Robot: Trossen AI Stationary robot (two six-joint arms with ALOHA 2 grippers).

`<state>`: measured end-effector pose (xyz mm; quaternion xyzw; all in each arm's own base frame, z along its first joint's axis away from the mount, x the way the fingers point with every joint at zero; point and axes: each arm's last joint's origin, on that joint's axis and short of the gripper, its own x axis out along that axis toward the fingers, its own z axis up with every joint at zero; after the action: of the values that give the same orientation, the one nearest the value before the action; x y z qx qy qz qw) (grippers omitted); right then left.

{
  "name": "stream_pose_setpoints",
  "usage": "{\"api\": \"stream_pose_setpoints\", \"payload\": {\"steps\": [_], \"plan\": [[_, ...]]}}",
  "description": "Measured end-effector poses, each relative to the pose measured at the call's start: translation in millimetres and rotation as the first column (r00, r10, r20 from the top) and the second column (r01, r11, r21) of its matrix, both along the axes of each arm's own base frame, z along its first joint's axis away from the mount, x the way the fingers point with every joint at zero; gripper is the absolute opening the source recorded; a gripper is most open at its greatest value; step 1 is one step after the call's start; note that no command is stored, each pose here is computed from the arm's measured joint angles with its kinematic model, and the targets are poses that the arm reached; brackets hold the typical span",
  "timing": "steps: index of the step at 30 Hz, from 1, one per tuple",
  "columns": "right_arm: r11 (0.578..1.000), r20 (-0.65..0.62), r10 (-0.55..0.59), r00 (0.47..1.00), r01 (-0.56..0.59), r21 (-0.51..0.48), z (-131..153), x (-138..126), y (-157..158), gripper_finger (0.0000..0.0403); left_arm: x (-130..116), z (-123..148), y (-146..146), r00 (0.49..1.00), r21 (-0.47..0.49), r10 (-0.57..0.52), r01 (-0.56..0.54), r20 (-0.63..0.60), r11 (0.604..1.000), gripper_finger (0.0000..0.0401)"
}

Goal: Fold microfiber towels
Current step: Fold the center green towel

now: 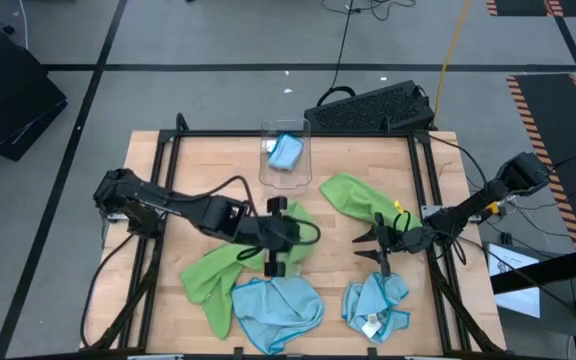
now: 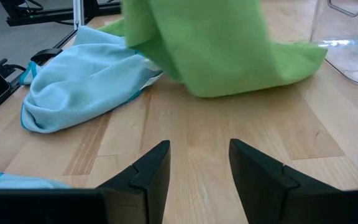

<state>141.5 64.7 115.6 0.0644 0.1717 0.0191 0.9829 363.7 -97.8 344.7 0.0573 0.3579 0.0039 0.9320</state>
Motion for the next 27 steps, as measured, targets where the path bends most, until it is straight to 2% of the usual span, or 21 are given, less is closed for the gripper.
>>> {"api": "stream_pose_setpoints", "payload": {"steps": [4,7,14,18,24,27], "plan": [[1.000,0.000,0.000,1.000,0.000,0.000,0,0,0,0.0155,-1,1,-8,1.000,0.009,-0.020,0.020,0.016,1.000,0.0009],[1.000,0.000,0.000,1.000,0.000,0.000,0,0,0,0.0155,-3,-2,-14,1.000,0.033,0.010,-0.010,0.020,0.999,0.0004],[1.000,0.000,-0.001,1.000,0.001,0.000,0,0,0,0.0155,-7,-29,-16,0.996,0.070,0.083,-0.080,-0.035,0.994,0.0012],[1.000,0.001,-0.001,1.000,0.001,0.000,0,0,0,0.0155,-6,-42,-16,0.996,0.067,0.087,-0.085,-0.028,0.994,0.0004],[1.000,0.026,0.004,1.000,-0.004,-0.015,2,1,0,0.0155,-3,-53,-17,0.998,0.073,0.064,-0.065,0.014,0.995,0.0014],[1.000,0.064,0.002,0.998,-0.003,0.009,6,2,1,0.0155,-2,-53,-16,0.998,0.074,0.062,-0.064,0.025,0.995,0.0007]]}}
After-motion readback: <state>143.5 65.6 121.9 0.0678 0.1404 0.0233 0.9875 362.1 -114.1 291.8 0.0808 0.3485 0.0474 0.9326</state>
